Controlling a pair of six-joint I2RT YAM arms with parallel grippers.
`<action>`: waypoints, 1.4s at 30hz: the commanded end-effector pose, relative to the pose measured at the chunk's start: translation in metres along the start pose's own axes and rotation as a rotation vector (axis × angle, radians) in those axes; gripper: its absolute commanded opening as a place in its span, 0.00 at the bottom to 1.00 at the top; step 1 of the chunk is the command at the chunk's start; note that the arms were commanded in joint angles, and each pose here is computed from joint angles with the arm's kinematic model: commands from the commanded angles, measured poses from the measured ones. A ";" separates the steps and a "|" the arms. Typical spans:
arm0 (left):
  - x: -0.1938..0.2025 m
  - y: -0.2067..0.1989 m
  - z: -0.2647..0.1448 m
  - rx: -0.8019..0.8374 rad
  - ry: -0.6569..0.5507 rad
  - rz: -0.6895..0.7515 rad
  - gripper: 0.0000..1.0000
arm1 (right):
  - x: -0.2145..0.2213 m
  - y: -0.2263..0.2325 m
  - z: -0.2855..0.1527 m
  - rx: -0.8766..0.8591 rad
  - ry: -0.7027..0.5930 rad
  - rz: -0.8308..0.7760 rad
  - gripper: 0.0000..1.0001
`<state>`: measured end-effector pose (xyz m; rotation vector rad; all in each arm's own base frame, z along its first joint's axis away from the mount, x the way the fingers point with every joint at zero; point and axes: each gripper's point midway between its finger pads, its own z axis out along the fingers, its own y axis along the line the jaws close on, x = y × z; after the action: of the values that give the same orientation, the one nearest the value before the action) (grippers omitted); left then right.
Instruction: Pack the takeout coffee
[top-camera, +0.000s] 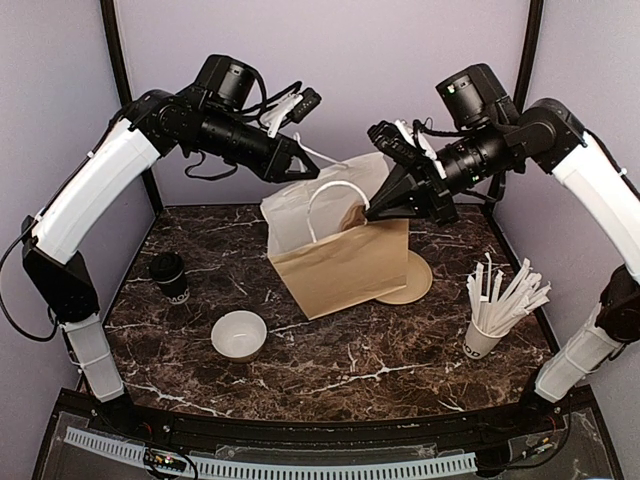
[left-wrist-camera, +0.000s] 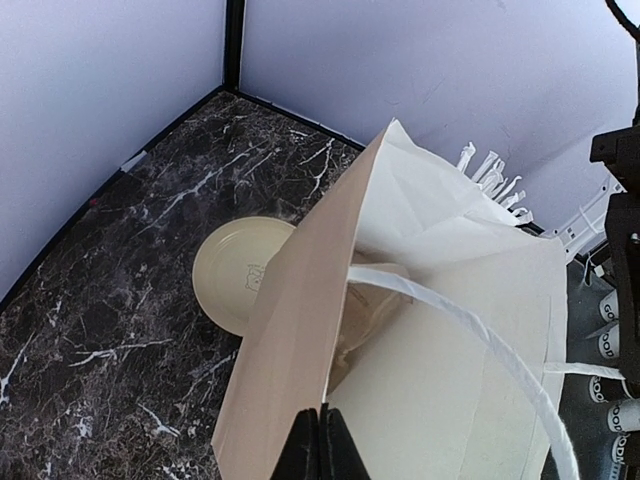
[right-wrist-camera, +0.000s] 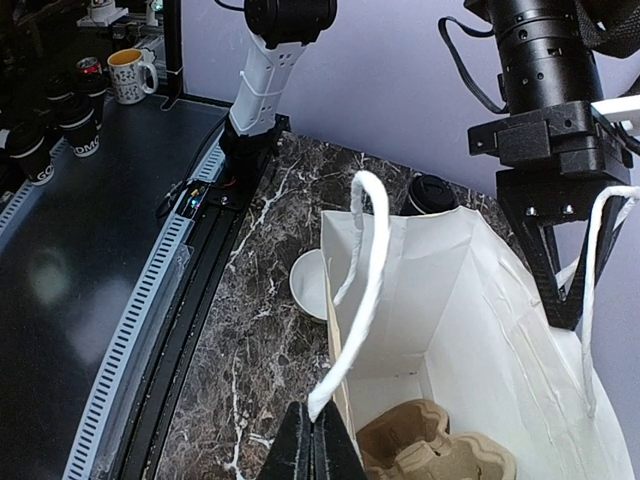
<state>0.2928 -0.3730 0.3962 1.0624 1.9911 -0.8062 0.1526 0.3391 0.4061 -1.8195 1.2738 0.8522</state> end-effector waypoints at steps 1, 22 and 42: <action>0.008 0.000 -0.001 0.010 0.024 0.002 0.04 | -0.007 0.006 -0.004 0.007 -0.025 -0.014 0.00; 0.002 0.013 -0.041 -0.152 -0.147 0.017 0.99 | 0.041 0.025 0.004 -0.080 0.009 0.087 0.85; 0.091 -0.078 -0.026 0.198 -0.084 0.396 0.95 | 0.017 0.110 0.035 -0.330 0.082 -0.036 0.89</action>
<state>0.2037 -0.3281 0.3634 1.2738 1.6635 -0.8252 0.0898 0.3370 0.3594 -2.0182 1.2677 0.9936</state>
